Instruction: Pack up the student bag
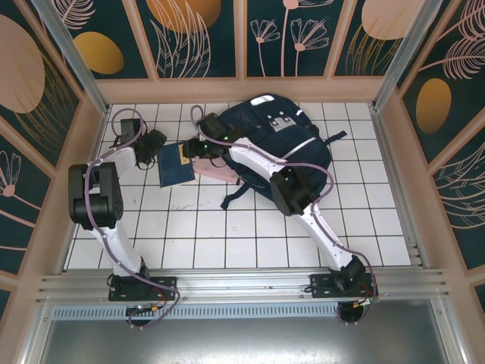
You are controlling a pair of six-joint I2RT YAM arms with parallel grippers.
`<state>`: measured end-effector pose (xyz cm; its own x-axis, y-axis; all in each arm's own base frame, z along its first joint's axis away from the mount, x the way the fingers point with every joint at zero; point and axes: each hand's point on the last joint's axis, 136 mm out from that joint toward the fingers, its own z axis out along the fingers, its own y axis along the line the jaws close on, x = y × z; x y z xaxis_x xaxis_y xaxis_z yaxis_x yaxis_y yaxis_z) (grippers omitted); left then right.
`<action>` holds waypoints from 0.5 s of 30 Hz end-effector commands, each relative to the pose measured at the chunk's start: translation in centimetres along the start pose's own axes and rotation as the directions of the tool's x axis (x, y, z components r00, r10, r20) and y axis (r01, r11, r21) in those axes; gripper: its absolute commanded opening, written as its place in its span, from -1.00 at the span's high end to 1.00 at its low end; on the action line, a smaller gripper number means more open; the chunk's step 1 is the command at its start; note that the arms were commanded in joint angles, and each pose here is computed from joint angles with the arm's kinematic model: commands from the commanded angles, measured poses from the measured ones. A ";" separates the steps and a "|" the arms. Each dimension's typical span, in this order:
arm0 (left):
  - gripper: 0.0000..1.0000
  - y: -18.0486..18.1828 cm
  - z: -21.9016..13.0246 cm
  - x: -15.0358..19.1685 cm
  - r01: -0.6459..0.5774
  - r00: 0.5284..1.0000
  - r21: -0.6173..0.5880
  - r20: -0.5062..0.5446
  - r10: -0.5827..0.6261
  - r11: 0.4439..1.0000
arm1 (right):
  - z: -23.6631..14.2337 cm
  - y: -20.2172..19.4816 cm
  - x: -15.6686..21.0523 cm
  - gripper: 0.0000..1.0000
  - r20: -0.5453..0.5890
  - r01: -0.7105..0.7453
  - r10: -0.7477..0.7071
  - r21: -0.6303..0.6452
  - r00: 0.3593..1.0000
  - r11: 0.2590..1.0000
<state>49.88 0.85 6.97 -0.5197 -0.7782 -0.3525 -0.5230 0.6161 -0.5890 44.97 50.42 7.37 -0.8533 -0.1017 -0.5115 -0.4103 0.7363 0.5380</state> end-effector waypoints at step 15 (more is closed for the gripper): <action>-0.42 -1.3 5.6 7.4 -0.150 0.937 0.088 -0.306 0.170 0.985 | -0.5 -3.2 3.1 -0.28 -0.087 -0.069 0.072 0.038 0.994 0.997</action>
<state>51.66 -1.73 3.26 -0.6641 -0.6803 -0.3101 -0.4547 0.6968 -0.5547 44.28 49.55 7.36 -0.8546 -0.1002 -0.5095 -0.4147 0.7222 0.5536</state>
